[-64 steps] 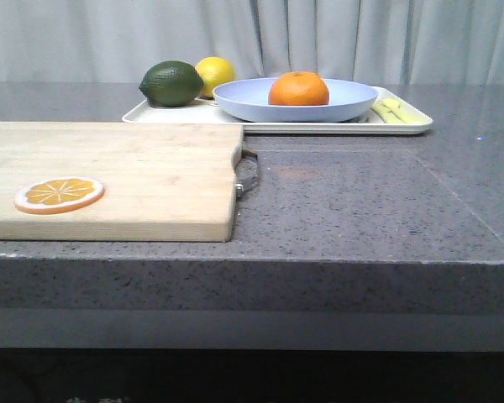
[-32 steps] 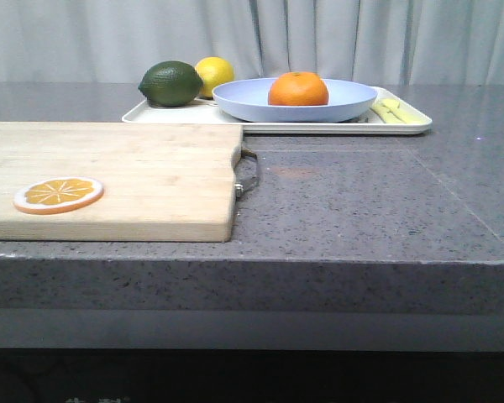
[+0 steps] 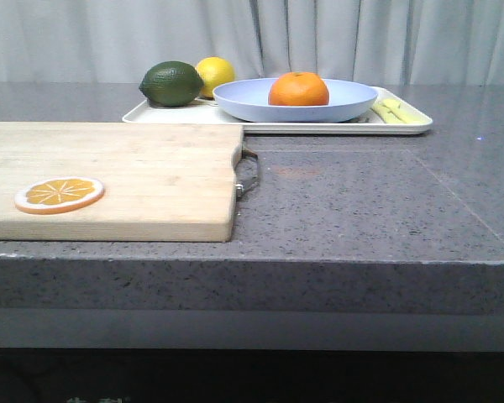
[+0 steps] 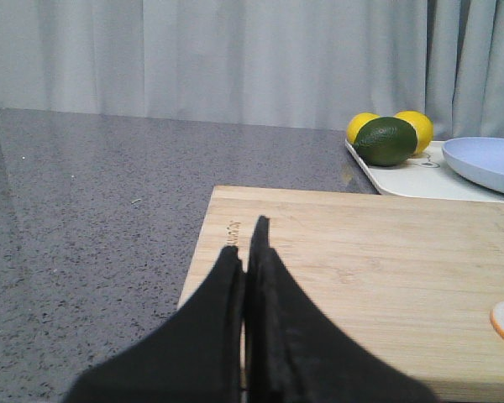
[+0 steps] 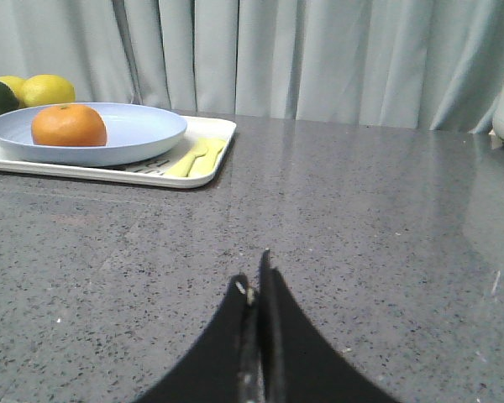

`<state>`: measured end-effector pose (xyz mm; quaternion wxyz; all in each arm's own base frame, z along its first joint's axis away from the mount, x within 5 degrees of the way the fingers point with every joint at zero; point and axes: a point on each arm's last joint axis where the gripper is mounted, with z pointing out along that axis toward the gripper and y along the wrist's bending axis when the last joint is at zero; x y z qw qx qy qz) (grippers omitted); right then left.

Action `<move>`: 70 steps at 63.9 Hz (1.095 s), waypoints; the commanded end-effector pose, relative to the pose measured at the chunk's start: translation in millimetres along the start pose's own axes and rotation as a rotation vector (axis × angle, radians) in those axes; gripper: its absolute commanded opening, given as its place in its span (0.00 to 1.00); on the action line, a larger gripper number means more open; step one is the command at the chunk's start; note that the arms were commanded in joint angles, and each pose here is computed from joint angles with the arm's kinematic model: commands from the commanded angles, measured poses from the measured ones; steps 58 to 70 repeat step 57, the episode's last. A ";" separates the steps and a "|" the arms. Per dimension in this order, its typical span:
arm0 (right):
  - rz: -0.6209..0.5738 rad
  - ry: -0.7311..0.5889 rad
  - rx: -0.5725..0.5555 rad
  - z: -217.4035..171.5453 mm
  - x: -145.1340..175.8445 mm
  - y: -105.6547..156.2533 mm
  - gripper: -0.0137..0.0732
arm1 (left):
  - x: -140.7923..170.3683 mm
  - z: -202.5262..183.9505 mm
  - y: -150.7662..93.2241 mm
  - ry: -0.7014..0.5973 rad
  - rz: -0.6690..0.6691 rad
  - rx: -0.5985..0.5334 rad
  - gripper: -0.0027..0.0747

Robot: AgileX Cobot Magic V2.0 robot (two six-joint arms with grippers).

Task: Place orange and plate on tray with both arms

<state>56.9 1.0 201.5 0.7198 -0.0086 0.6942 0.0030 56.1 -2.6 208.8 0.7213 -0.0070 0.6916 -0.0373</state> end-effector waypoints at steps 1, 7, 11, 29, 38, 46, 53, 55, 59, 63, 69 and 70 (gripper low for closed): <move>-0.013 -0.118 0.013 -2.7 -11.2 -0.9 0.08 | -6.9 -1.9 0.7 -0.097 -0.010 -0.008 0.01; -0.013 -0.118 0.013 -2.7 -11.2 -0.9 0.08 | -6.9 -1.9 0.7 -0.097 -0.010 -0.008 0.01; -0.013 -0.118 0.018 -2.7 -11.2 -1.1 0.08 | -6.9 -1.9 0.7 -0.097 -0.010 -0.008 0.01; -0.015 -0.117 0.038 -2.7 -11.1 -2.2 0.08 | -6.9 -1.9 0.7 -0.097 -0.010 -0.008 0.01; -0.015 -0.117 0.038 -2.7 -11.1 -2.2 0.08 | -6.9 -1.9 0.7 -0.097 -0.010 -0.008 0.01; -0.015 -0.117 0.038 -2.7 -11.1 -2.2 0.08 | -6.9 -1.9 0.7 -0.097 -0.010 -0.008 0.01; -0.015 -0.117 0.038 -2.7 -11.1 -2.2 0.08 | -6.9 -1.9 0.7 -0.097 -0.010 -0.008 0.01; -0.015 -0.117 0.038 -2.7 -11.1 -2.2 0.08 | -6.9 -1.9 0.7 -0.097 -0.010 -0.008 0.01; -0.015 -0.117 0.038 -2.7 -11.1 -2.2 0.08 | -6.9 -1.9 0.7 -0.097 -0.010 -0.008 0.01; -0.015 -0.117 0.038 -2.7 -11.1 -2.2 0.08 | -6.9 -1.9 0.7 -0.097 -0.010 -0.008 0.01; -0.015 -0.117 0.038 -2.7 -11.1 -2.2 0.08 | -6.9 -1.9 0.7 -0.097 -0.010 -0.008 0.01; -0.015 -0.117 0.038 -2.7 -11.1 -2.2 0.08 | -6.9 -1.9 0.7 -0.097 -0.010 -0.008 0.01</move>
